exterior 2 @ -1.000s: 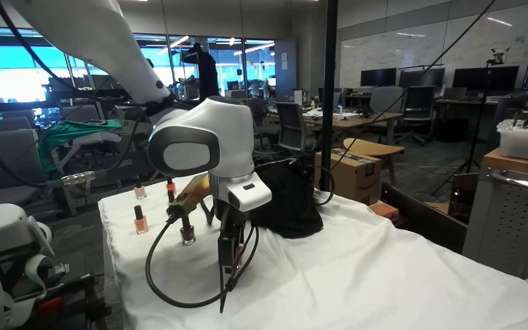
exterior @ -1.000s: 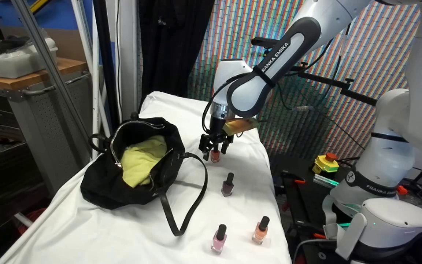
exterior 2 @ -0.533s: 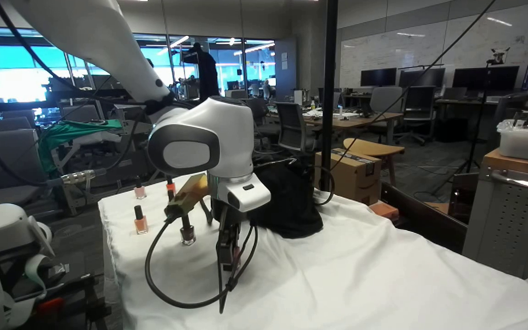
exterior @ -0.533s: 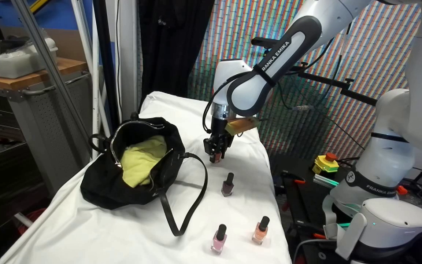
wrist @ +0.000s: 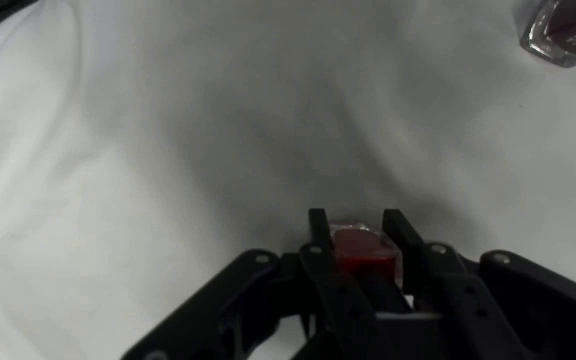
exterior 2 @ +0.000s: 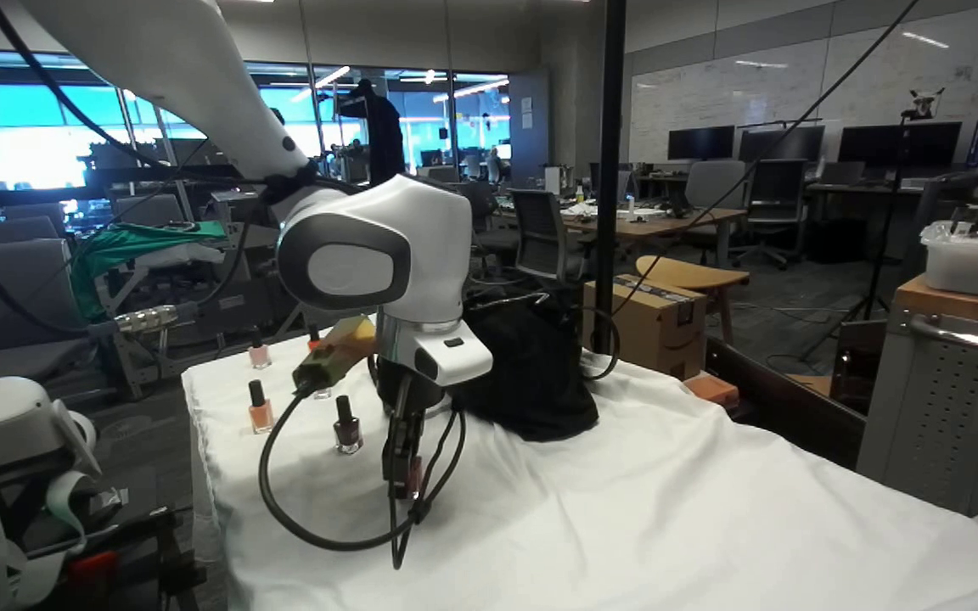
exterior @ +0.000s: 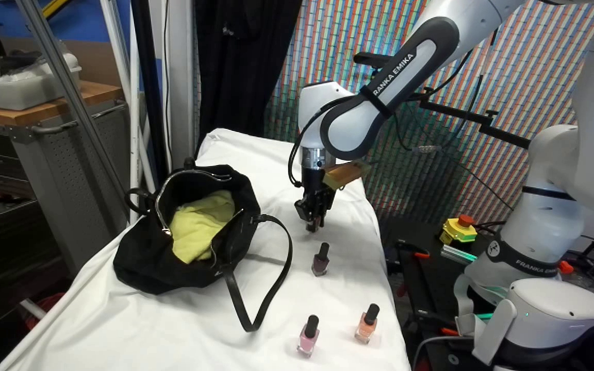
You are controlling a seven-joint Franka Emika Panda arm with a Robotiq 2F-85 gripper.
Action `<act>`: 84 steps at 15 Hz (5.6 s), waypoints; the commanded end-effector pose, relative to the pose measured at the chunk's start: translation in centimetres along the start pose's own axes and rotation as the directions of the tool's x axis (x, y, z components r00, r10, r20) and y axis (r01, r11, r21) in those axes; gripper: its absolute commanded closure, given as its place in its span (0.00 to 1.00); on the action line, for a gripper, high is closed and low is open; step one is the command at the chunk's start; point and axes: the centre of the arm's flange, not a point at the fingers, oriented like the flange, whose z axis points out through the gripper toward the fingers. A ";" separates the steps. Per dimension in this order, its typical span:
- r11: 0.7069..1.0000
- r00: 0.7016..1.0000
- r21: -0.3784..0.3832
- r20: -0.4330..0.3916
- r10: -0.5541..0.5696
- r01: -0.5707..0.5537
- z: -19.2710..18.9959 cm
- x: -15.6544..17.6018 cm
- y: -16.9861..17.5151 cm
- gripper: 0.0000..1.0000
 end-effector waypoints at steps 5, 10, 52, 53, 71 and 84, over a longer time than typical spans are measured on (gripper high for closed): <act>0.982 0.989 -0.141 -0.069 -0.134 0.123 -8.7 -3.5 -3.8 0.80; 0.957 0.944 -0.206 -0.218 -0.247 0.203 -14.8 -6.2 -10.4 0.80; 0.853 0.836 -0.196 -0.183 -0.517 0.484 -18.9 -15.5 -16.2 0.00; 0.841 0.827 -0.200 -0.171 -0.535 0.503 -18.3 -16.1 -15.2 0.00; 0.419 0.443 -0.214 0.076 -0.893 0.882 -5.8 -16.9 -8.6 0.00; 0.402 0.400 -0.199 -0.051 -0.915 0.894 -0.4 -14.3 -10.9 0.00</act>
